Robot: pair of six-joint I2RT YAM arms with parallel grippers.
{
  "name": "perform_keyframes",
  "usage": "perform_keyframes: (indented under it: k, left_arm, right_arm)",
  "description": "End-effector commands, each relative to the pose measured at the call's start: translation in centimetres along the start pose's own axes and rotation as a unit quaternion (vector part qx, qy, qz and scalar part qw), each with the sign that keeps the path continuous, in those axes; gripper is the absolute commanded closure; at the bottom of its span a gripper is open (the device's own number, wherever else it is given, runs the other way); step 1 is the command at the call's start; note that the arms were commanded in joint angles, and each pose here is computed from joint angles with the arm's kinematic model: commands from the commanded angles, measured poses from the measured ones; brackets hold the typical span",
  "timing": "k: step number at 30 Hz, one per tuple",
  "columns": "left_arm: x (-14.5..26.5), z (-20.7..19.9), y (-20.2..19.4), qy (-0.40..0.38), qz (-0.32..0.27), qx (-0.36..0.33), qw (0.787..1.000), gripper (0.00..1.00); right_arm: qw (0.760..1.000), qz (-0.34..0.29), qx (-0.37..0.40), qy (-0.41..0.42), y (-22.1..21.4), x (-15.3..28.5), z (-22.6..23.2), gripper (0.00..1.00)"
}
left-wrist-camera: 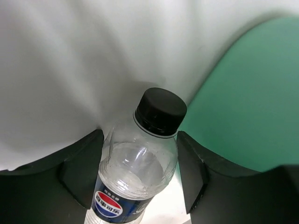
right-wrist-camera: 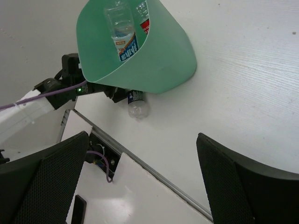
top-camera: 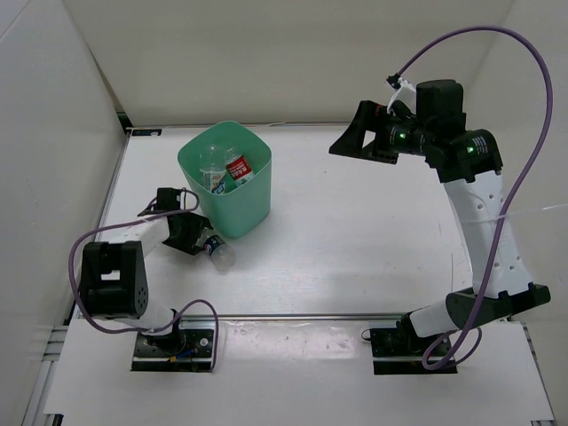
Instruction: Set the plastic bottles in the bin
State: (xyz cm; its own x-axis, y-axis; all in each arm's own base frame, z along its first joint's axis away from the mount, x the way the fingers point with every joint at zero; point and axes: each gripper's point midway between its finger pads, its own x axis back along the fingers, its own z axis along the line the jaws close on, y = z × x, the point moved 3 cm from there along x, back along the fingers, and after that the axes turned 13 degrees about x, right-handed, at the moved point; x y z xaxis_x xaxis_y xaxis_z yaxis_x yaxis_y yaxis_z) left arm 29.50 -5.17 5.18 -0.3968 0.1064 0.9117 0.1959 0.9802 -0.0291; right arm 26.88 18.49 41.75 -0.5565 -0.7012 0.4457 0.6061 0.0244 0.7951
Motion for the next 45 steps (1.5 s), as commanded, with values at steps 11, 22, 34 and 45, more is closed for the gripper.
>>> perform_keyframes:
  k: [11,22,34,45]
  left_arm:
    - [17.2,-3.4,3.5,-0.125,-0.18,0.039,0.975,0.45]
    - [31.9,-24.2,1.5,-0.338,-0.326,-0.177,0.865,0.45]
    - [30.3,-26.9,-2.1,-0.285,-0.401,-0.285,0.823,0.0]
    - [36.7,-17.5,1.7,-0.261,-0.458,-0.237,0.816,0.0]
  right_arm:
    - [0.999,-0.022,0.025,-0.017,0.9,0.2,-0.4,0.0]
    - [1.0,-0.02,0.013,0.016,2.2,-0.8,0.3,0.0]
    - [0.999,-0.032,0.021,-0.013,1.6,0.5,0.0,0.0]
    - [0.994,-0.056,0.0,-0.091,2.3,2.6,-1.0,0.0]
